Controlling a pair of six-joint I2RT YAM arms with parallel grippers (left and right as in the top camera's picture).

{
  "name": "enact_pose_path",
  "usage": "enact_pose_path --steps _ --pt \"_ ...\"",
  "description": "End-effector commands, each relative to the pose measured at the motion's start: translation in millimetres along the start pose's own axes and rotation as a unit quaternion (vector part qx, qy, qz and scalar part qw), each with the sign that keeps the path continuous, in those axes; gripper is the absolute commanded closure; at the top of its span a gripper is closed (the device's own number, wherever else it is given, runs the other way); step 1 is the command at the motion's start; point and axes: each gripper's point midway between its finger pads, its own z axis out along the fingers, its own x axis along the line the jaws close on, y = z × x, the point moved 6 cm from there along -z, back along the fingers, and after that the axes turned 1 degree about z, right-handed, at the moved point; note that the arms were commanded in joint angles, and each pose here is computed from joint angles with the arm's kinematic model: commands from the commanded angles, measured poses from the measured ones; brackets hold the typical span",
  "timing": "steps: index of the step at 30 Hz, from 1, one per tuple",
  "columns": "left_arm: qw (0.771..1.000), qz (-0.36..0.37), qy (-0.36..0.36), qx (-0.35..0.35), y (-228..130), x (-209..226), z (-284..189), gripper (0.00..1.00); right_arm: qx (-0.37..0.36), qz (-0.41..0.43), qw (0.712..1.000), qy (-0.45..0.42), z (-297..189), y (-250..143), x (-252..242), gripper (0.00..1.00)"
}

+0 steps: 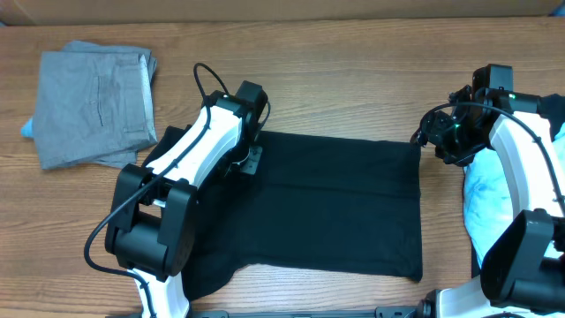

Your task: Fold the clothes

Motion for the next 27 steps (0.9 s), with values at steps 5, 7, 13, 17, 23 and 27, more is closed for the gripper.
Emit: enact_pose_path --steps 5,7,13,17,23,27 --pt "0.998 -0.02 -0.01 -0.059 6.4 7.2 -42.7 0.61 -0.008 -0.002 1.0 0.002 -3.4 0.8 -0.4 0.33" --pt "0.998 -0.021 0.003 -0.061 7.9 12.3 -41.3 0.58 -0.008 -0.002 1.0 0.002 -3.4 0.8 -0.4 0.33" --pt "0.999 -0.009 0.005 -0.051 11.3 12.0 -17.3 0.57 -0.008 -0.002 1.0 0.002 -3.4 0.7 -0.4 0.33" --pt "1.0 -0.003 -0.019 -0.02 8.3 4.0 0.0 0.71 -0.007 -0.002 1.0 0.002 -3.4 0.5 -0.4 0.33" --pt "0.999 0.003 -0.04 -0.016 7.7 -0.8 0.9 0.81 -0.006 -0.002 1.0 0.002 -3.4 0.2 -0.5 0.33" --pt "1.0 0.007 -0.015 -0.02 9.1 4.5 1.5 0.68 -0.006 -0.002 1.0 0.001 -3.4 0.0 -0.6 0.33"
